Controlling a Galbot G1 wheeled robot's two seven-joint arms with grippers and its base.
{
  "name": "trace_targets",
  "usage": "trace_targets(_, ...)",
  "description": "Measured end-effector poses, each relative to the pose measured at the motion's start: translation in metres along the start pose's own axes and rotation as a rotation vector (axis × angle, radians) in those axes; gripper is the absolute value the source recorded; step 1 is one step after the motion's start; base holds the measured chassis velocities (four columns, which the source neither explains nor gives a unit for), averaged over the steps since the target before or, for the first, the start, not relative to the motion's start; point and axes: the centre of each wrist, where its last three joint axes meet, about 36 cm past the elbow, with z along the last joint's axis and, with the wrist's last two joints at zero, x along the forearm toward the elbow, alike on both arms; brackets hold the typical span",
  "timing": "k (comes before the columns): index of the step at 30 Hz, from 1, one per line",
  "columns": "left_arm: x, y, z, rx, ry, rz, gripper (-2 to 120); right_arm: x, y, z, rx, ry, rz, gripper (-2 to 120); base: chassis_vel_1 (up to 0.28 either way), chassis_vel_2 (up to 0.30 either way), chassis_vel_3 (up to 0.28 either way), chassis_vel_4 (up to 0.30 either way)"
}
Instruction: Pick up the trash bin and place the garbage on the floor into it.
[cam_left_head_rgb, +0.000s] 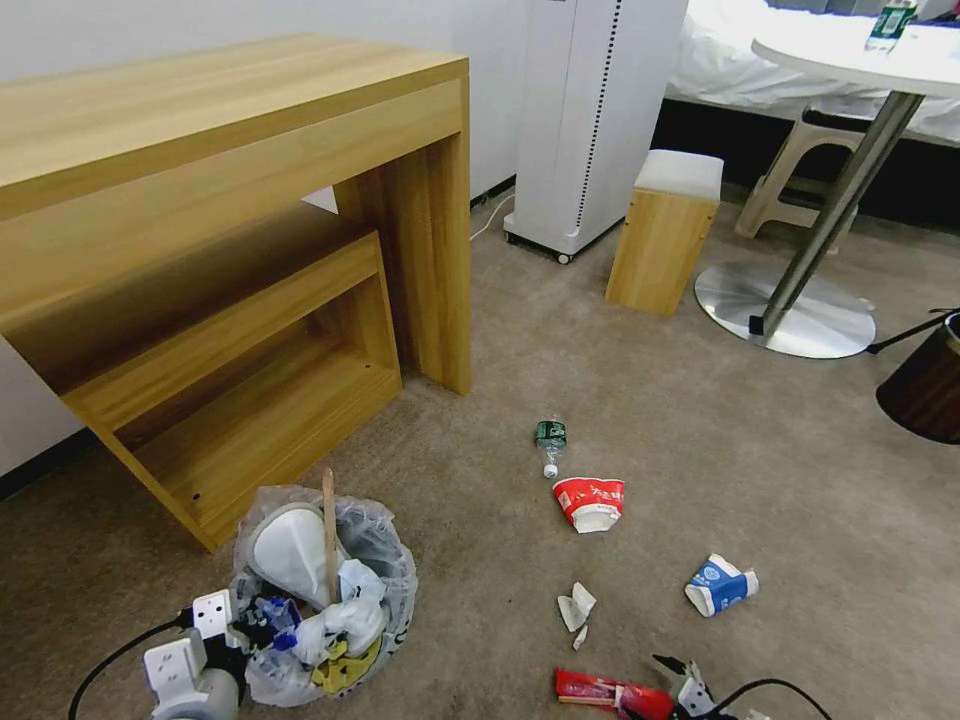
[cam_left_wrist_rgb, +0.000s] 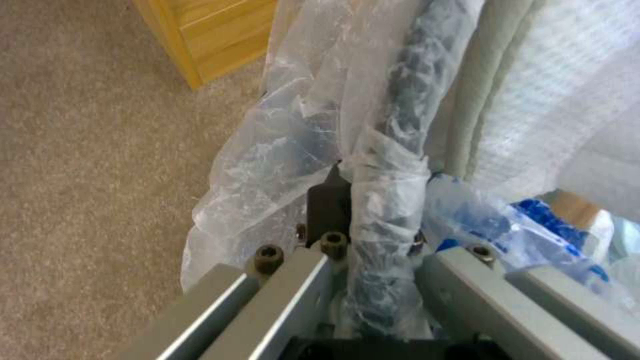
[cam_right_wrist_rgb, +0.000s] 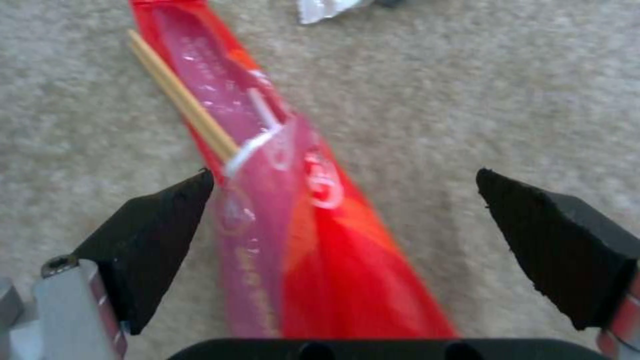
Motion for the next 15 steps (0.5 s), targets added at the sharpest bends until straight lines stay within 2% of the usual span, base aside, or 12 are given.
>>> trace_targets(15,-0.001,0.001,0.000,-0.001,0.004,-0.006,0,-0.015,0.018,0.008,-0.021,0.012,-0.010,100,0.000,0.000,0.000,0.000)
